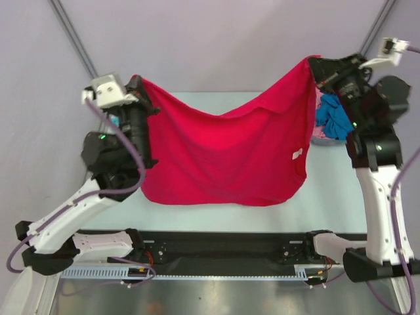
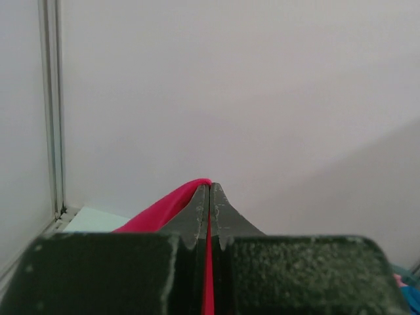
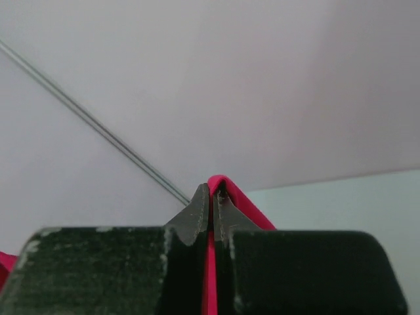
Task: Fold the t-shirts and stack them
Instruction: Flatten the tshirt out
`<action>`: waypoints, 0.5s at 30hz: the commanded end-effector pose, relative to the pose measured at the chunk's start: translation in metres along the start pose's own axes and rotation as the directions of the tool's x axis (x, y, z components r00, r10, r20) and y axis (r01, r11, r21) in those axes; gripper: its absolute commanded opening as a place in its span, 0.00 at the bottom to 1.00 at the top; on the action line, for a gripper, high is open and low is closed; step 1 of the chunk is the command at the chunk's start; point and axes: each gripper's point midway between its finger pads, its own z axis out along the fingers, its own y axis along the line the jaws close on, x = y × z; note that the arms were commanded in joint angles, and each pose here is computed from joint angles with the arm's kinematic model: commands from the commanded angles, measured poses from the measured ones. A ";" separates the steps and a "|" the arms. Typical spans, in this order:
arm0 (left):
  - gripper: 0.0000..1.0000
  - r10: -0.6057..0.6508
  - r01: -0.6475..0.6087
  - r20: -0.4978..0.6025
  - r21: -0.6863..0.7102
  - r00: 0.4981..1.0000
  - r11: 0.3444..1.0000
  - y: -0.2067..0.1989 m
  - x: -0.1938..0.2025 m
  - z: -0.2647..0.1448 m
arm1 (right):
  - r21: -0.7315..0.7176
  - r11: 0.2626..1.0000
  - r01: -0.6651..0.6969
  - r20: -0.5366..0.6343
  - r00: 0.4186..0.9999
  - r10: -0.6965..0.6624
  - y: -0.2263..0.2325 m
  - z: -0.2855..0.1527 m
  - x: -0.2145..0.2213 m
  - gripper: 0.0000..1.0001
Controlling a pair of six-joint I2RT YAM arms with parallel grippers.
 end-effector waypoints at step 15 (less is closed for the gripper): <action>0.00 0.190 -0.212 -0.351 -0.025 0.917 0.977 0.009 0.273 0.135 | 0.169 0.985 -0.014 -0.171 0.984 0.044 -0.143 0.116 0.111 0.00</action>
